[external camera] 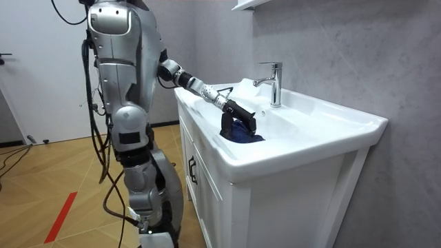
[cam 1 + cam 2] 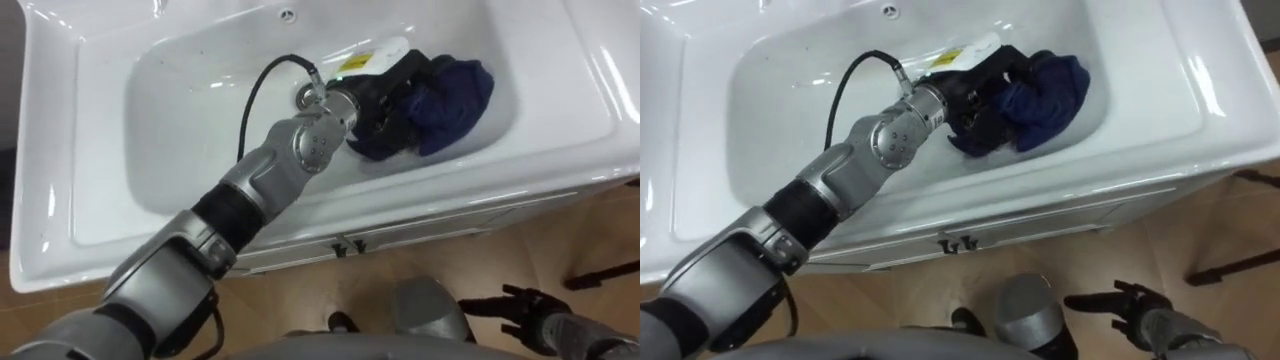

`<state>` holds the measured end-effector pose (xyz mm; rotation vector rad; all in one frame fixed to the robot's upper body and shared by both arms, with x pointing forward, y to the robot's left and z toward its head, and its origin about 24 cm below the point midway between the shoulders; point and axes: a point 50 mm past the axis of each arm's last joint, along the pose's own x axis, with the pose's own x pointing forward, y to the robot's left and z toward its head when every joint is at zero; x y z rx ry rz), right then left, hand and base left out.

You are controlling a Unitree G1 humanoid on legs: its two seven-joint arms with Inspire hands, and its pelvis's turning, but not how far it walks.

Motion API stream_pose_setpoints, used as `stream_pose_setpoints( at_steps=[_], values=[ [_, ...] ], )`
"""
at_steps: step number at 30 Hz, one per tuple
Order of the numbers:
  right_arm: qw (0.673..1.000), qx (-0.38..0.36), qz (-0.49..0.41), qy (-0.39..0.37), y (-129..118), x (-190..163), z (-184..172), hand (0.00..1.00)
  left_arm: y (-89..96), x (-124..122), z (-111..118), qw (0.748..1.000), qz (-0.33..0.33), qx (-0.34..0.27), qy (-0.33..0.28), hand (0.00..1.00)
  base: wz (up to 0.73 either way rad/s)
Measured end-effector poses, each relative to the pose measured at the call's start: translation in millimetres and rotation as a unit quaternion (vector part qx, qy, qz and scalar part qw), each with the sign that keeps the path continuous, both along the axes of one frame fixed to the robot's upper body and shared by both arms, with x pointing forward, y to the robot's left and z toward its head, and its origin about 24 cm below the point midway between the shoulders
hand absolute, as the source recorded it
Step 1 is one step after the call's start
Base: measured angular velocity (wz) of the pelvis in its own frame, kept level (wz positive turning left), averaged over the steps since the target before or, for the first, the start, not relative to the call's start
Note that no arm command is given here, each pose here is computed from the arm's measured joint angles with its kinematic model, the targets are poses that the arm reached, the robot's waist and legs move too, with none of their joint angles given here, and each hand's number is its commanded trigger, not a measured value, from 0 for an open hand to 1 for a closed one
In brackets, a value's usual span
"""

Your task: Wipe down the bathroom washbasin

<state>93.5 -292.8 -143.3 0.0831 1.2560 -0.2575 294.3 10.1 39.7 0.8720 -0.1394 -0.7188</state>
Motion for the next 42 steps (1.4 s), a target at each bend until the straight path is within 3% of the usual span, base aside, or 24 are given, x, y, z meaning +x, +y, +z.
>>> stream_pose_setpoints(
  at_steps=[7,16,22,27,32,42],
  values=[
    [1.000,0.024,-0.002,-0.011,8.6,1.8,-2.5,0.00,13.0,-6.4,-19.6,1.000,0.010,-0.002,0.024,1.00,-0.04],
    [0.997,0.051,-0.064,0.008,14.8,-28.3,-10.4,0.00,67.1,-19.5,-75.6,0.986,0.121,0.022,0.108,1.00,-0.01],
    [0.994,0.058,-0.089,0.008,15.5,-34.0,-11.4,0.00,123.6,-27.1,-92.9,0.969,0.209,0.057,0.115,1.00,-0.11],
    [0.994,0.036,-0.097,0.023,7.5,-47.5,-10.5,0.00,203.3,-47.8,-99.5,0.935,0.318,0.132,0.078,1.00,-0.16],
    [0.996,0.025,-0.083,0.029,5.4,-48.3,-9.9,0.00,213.2,-58.6,-103.3,0.929,0.321,0.178,0.048,1.00,-0.13],
    [0.994,0.022,-0.106,0.001,4.1,-42.7,-8.5,0.00,219.0,-70.5,-100.2,0.926,0.338,0.166,0.038,1.00,-0.06]
  ],
)
